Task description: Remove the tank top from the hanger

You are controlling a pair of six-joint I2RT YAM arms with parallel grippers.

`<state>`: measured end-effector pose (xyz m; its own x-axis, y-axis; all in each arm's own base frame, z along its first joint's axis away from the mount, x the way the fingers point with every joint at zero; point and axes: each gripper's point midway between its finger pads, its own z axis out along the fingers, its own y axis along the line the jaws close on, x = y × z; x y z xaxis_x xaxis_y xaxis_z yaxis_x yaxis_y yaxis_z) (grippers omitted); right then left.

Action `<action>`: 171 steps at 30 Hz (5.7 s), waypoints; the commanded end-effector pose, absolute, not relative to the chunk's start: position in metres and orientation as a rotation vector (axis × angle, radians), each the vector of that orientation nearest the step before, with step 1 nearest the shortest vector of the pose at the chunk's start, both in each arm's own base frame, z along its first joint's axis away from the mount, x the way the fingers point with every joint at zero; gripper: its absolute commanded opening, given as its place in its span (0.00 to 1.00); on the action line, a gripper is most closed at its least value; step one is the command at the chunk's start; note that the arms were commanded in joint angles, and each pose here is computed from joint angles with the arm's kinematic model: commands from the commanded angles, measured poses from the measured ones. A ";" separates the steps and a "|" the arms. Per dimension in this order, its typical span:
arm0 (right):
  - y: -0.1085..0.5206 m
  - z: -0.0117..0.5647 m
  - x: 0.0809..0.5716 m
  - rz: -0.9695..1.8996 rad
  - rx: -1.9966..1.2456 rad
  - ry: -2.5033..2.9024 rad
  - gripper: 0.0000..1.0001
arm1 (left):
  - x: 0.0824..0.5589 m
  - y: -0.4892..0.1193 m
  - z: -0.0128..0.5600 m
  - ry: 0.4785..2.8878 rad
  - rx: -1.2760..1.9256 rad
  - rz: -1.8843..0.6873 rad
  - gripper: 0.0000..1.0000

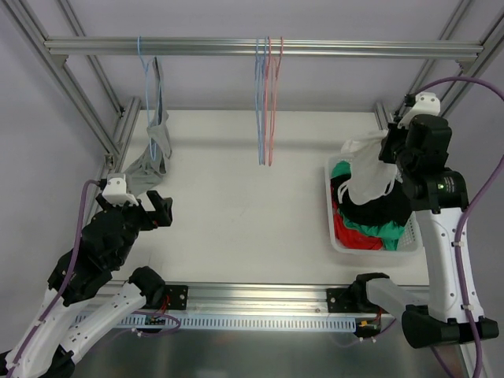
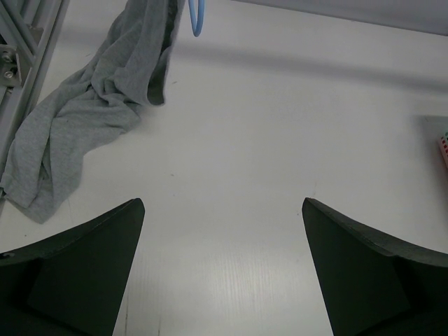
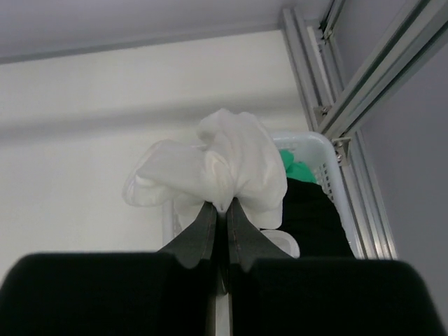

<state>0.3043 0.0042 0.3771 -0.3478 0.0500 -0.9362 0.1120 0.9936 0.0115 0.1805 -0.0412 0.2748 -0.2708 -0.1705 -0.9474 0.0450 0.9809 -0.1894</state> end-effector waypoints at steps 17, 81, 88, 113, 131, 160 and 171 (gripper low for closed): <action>0.012 0.063 0.283 0.089 0.398 2.607 0.01 | 0.169 -0.029 0.360 1.695 -0.155 -0.281 0.99; 0.137 0.295 0.198 1.013 -0.187 1.880 0.99 | 0.375 -0.065 0.476 1.815 -0.030 -0.434 0.00; 0.147 0.294 0.190 1.093 -0.260 1.848 0.99 | 0.296 -0.098 0.429 1.901 0.080 -0.616 0.00; 0.306 0.231 0.187 0.993 -0.474 1.746 0.70 | 0.078 -0.178 0.272 1.967 0.477 -1.360 0.00; 0.322 0.237 0.215 0.821 -0.459 1.756 0.00 | 0.077 -0.176 0.280 1.935 0.484 -1.344 0.00; 0.265 0.421 0.067 1.524 -0.849 1.357 0.00 | 0.083 -0.171 0.591 0.538 0.551 -1.335 0.00; 0.322 0.270 0.114 1.097 -0.912 1.913 0.00 | 0.176 -0.148 0.513 1.125 0.244 -0.906 0.00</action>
